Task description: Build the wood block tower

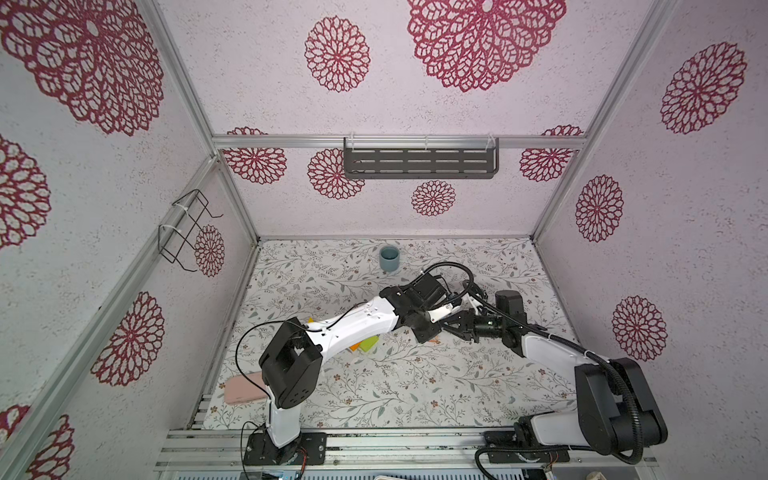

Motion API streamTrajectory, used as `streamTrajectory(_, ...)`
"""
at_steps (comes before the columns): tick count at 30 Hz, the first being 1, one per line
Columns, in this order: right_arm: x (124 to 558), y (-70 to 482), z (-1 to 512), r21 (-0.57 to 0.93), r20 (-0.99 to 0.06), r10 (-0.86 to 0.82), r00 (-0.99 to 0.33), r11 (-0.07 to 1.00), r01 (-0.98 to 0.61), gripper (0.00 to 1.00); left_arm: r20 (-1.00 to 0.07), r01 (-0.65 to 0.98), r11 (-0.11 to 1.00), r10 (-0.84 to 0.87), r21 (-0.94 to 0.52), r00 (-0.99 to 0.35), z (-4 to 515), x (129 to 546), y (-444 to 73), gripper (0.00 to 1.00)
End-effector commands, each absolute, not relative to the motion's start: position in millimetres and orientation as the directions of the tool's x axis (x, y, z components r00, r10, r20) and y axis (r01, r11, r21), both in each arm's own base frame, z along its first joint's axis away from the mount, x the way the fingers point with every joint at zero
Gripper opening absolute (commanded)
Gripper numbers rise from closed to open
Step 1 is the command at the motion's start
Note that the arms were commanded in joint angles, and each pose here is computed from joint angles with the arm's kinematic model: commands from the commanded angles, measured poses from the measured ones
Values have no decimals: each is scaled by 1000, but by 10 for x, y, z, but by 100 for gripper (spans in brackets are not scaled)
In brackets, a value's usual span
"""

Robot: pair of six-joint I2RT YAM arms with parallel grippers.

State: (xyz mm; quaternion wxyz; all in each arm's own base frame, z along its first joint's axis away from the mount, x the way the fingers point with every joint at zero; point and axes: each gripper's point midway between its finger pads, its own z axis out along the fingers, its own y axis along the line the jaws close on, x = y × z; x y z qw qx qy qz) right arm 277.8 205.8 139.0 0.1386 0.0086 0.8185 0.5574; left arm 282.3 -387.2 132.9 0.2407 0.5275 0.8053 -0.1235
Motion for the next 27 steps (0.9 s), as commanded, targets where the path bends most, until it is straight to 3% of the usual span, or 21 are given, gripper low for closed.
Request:
streamTrajectory(1,2867,2087,1507,912,-262,171,-950,366,-186,18,-574,910,409,763,73,-297,1516,2892,-3926,30)
streamTrajectory(7,2892,2074,1536,914,-252,198,-947,369,-166,16,-594,885,446,750,131,-290,1612,2999,-3881,60)
streamTrajectory(8,2905,2070,1541,915,-245,204,-948,372,-156,16,-594,873,463,749,153,-293,1637,3032,-3852,74)
streamTrajectory(9,2925,2057,1535,914,-233,216,-948,380,-138,16,-600,860,477,746,181,-288,1676,3062,-3822,98)
streamTrajectory(17,3079,1973,1629,918,-164,296,-941,395,-36,15,-660,676,538,744,503,-101,2044,3215,-3684,100)
streamTrajectory(21,3148,1959,1736,918,-164,316,-935,396,-27,15,-644,632,538,761,558,-80,2021,3211,-3713,82)
streamTrajectory(24,3199,1961,1792,917,-164,319,-934,397,-25,15,-648,612,541,759,577,-61,2013,3228,-3753,62)
streamTrajectory(27,3235,1962,1823,917,-164,320,-933,397,-25,15,-629,606,530,775,593,-63,1947,3268,-3770,59)
